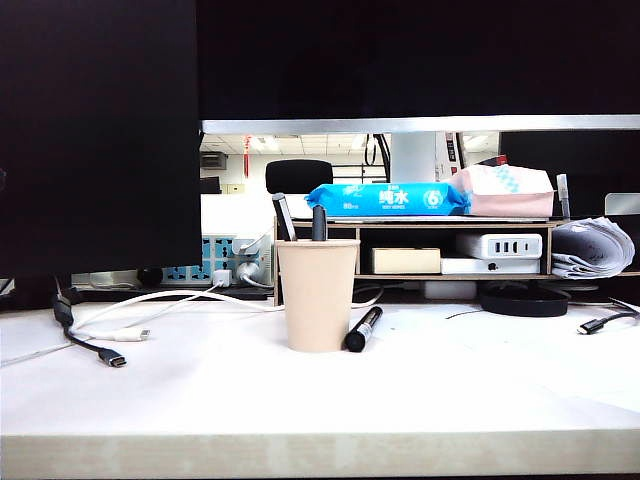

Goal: Pick up the marker from the paper cup and put it on the table.

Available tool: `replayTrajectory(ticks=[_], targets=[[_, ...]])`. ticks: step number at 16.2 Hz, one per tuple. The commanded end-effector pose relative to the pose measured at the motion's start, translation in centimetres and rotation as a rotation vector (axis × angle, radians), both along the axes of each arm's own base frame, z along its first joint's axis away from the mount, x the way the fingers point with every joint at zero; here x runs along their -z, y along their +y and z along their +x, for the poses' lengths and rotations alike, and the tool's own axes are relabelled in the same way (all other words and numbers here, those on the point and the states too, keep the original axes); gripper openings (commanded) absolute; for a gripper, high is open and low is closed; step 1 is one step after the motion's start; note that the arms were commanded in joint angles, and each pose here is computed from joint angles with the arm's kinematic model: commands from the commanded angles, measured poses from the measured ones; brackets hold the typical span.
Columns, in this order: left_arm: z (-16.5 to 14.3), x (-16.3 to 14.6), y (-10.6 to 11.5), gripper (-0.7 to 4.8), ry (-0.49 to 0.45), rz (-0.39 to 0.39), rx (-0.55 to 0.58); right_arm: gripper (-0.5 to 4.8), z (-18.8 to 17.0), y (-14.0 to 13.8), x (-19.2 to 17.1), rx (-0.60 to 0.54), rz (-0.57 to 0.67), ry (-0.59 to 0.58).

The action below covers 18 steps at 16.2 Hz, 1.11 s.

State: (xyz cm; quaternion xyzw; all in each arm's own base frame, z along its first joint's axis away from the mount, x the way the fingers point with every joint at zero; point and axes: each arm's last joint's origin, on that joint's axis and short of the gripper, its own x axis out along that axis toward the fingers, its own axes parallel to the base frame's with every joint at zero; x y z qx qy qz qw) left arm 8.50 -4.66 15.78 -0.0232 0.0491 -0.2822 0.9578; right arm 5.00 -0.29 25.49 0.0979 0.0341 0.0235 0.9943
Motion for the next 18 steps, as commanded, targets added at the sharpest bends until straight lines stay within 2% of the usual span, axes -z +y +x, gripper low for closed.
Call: replayTrajectory(ticks=[1, 2, 4, 8, 10, 13, 14, 17, 18], targets=[[0.0, -0.2, 0.0, -0.05, -0.015, -0.003, 0.005, -0.06, 0.1, 0.0, 0.9, -0.002, -0.038, 0.057], [0.0, -0.2, 0.0, -0.05, -0.015, -0.003, 0.005, -0.06, 0.6, -0.2, 1.6, 0.022, -0.1, 0.07], [0.0, -0.2, 0.0, -0.05, -0.015, -0.003, 0.004, -0.06, 2.0, -0.7, 3.8, 0.092, -0.125, 0.063], [0.0, -0.2, 0.0, -0.05, -0.014, -0.003, 0.008, -0.06, 4.2, -0.2, 7.8, -0.007, -0.106, -0.013], [0.0, -0.2, 0.0, -0.06, -0.014, -0.004, 0.008, -0.06, 4.5, 0.6, 8.6, -0.09, -0.111, -0.031], [0.0, -0.2, 0.0, -0.05, -0.014, -0.003, 0.008, -0.06, 4.6, 1.2, 8.9, -0.129, -0.111, -0.03], [0.0, -0.2, 0.0, -0.05, -0.014, -0.004, 0.008, -0.06, 4.6, 1.3, 9.1, -0.127, -0.106, -0.035], [0.0, -0.2, 0.0, -0.05, -0.014, -0.004, 0.008, -0.06, 4.7, 0.8, 9.4, 0.015, -0.039, -0.016], [0.0, -0.2, 0.0, -0.05, -0.014, -0.004, 0.008, -0.06, 4.7, 0.7, 9.4, 0.026, -0.039, -0.016]])
